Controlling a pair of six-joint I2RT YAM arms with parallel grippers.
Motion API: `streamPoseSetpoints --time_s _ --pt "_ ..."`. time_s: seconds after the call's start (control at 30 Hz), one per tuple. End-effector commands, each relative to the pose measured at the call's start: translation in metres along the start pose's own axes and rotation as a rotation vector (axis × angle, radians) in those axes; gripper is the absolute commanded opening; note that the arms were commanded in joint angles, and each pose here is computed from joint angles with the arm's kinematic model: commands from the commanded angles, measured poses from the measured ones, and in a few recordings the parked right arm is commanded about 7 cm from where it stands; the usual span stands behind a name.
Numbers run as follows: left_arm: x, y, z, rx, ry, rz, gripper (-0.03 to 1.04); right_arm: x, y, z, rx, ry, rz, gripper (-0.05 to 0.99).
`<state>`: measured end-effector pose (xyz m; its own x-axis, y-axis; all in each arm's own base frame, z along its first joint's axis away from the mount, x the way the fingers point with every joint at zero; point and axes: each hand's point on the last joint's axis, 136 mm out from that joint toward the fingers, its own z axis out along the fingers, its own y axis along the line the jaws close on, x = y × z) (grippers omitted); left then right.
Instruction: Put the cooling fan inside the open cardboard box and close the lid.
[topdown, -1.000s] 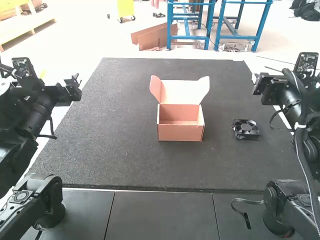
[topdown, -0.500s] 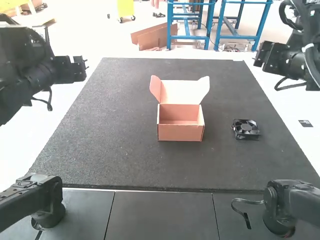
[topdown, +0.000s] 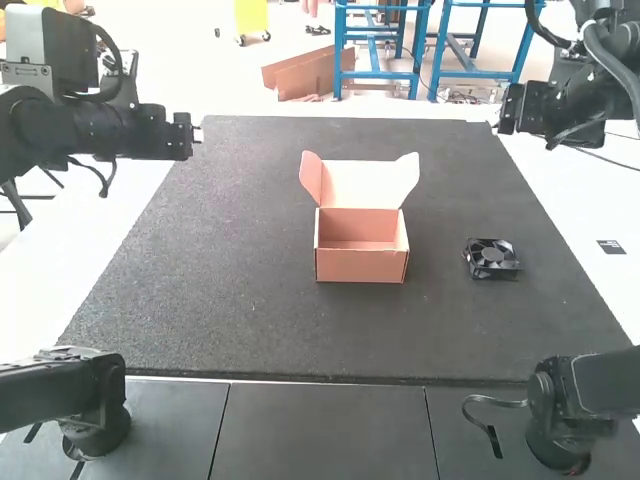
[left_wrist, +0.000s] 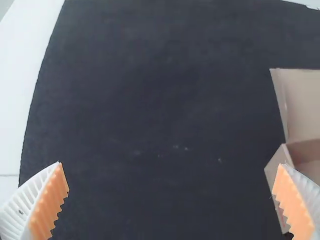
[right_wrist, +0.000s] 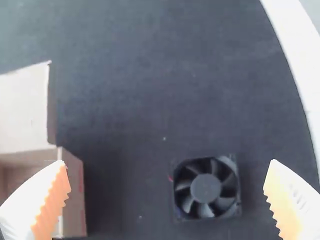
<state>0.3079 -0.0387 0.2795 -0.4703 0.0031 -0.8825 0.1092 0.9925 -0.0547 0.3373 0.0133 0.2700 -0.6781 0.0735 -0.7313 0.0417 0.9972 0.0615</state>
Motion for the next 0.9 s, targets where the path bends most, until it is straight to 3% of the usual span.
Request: streamPoseSetpoints --time_s 0.0,0.23,0.63,0.87 --pt "-0.010 0.001 0.004 -0.009 -0.017 0.055 0.97 -0.001 -0.014 0.006 0.023 0.046 -0.020 0.89" --pt "-0.010 0.002 0.019 -0.013 0.004 0.062 0.97 0.005 -0.069 0.030 0.106 0.132 -0.142 0.89" --pt "-0.010 0.005 0.031 -0.018 0.015 0.056 0.97 0.058 -0.089 0.091 0.001 0.375 -0.109 0.89" --pt "-0.006 0.005 0.035 -0.019 0.027 0.054 0.97 0.073 -0.108 0.124 0.068 0.433 -0.146 0.89"
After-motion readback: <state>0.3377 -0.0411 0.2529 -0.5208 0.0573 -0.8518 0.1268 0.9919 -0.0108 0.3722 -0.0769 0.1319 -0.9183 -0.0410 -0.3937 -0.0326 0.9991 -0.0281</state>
